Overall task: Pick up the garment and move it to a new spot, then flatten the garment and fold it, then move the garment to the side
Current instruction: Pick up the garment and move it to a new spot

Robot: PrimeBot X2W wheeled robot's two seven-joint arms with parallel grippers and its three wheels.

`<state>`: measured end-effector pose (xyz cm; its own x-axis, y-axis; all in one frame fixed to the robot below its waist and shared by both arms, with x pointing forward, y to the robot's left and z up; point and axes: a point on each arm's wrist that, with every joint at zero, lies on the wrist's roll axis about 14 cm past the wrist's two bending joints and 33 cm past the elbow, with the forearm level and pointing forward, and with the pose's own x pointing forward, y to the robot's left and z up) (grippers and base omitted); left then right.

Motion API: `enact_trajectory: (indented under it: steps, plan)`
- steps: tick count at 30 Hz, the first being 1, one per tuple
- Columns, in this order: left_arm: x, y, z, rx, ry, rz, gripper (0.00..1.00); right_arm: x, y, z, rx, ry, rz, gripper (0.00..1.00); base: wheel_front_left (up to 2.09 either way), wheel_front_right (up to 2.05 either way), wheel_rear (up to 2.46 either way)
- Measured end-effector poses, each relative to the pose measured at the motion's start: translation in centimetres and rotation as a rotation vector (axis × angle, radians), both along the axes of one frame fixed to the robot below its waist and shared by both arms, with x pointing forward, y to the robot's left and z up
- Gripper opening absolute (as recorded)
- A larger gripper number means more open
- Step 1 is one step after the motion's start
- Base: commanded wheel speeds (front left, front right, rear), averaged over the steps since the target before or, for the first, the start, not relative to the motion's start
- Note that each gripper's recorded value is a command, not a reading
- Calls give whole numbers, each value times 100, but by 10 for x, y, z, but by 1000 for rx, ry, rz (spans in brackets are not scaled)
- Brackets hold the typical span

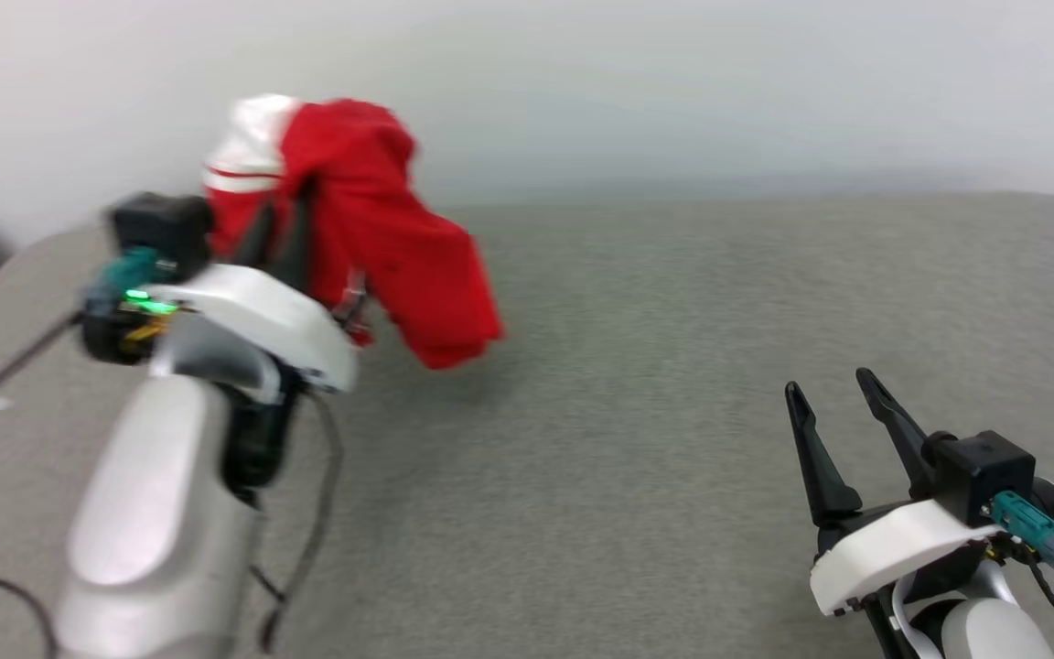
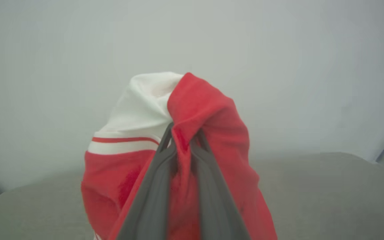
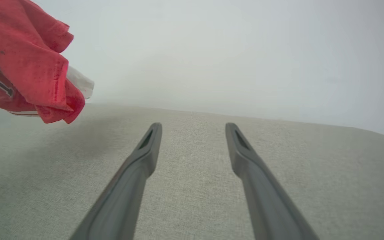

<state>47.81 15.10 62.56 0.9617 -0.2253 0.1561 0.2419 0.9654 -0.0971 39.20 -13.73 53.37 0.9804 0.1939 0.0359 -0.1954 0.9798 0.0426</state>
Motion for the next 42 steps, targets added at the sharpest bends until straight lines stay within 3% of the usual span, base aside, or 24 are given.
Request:
enact_trajectory:
  steps: [5,8,13,14,15,16,17,20,29,35,42]
  plan:
    - [-9,-103,-21,-11,54,-251,0,-17,-38,1,-2,6,-112,100,0,0,0]
    - [-28,-151,-59,-23,157,-377,0,-25,-55,-3,-1,20,-163,100,0,0,0]
    - [-65,-178,-144,-38,398,-456,0,-31,-73,-15,-10,57,-219,100,0,0,0]
    - [-72,-178,-160,-28,442,-461,10,-31,-75,-17,-9,64,-225,100,0,0,0]
    - [-80,-178,-174,-20,477,-465,38,-31,-76,-19,-7,70,-229,100,0,0,0]
    - [-86,-177,-184,-15,503,-466,78,-30,-76,-21,-6,75,-230,100,0,0,0]
    - [-91,-176,-189,-11,513,-465,100,-29,-75,-22,-6,79,-226,100,0,0,0]
    - [-95,-170,-188,-13,479,-448,100,-25,-67,-22,-3,77,-200,100,0,0,0]
    - [-73,-130,-113,-57,148,-282,100,-12,-42,-10,-5,42,-122,100,0,0,0]
    - [-69,-69,-82,-75,31,-69,100,-12,-29,-3,-5,29,-85,100,0,0,0]
    - [-90,6,-86,-31,22,141,100,-19,-19,0,-5,26,-54,100,0,0,0]
